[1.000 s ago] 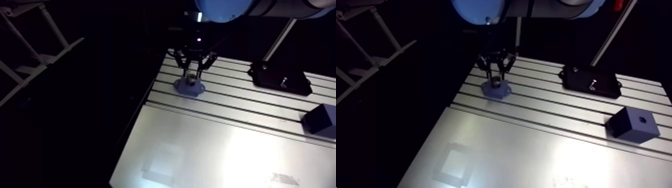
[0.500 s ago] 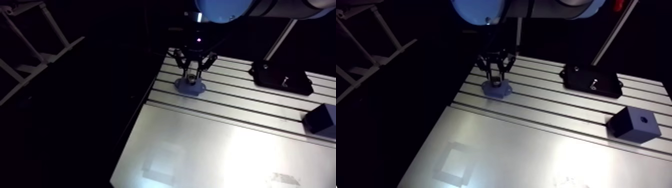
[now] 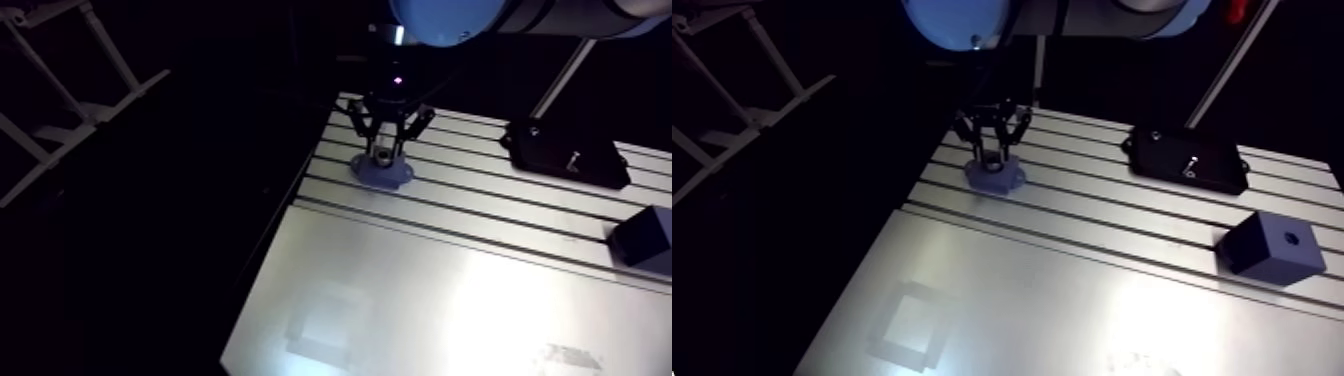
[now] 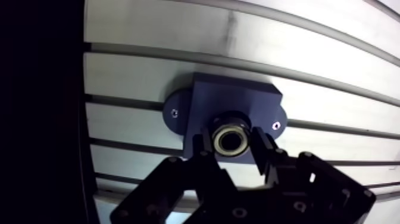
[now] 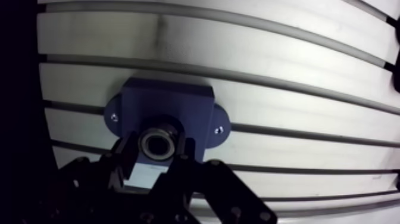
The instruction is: Pick up the bearing and press it into the housing until flush.
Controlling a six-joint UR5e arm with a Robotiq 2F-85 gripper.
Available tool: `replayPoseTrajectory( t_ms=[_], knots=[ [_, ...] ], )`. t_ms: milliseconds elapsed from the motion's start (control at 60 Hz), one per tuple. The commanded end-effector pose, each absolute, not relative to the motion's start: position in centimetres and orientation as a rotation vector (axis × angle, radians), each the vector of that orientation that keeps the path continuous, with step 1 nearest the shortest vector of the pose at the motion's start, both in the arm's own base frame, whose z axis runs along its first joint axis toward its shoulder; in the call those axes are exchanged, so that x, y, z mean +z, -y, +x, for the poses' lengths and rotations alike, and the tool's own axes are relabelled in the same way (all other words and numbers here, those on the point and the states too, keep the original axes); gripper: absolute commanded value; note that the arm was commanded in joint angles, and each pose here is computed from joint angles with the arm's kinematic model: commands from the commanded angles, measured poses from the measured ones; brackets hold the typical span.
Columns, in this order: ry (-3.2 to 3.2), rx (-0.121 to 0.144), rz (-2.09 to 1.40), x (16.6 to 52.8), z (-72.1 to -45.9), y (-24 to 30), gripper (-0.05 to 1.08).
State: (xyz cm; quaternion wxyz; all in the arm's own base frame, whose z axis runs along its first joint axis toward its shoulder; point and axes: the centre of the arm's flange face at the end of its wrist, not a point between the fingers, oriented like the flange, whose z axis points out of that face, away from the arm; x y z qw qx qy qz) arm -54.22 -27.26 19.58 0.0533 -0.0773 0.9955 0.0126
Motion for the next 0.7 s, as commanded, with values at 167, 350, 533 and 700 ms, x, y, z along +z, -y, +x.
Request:
replayPoseTrajectory(
  t_ms=[167,350,533,700],
  knots=[
    [-3.019,0.042,-0.234,19.21,-54.21,27.24,0.59],
    [-3.019,0.042,-0.234,19.2,-54.21,27.24,0.59],
    [-3.018,0.045,-0.236,19.12,-54.22,27.22,0.59],
    [-3.018,0.045,-0.234,19.12,-54.22,27.22,0.59]
  ],
)
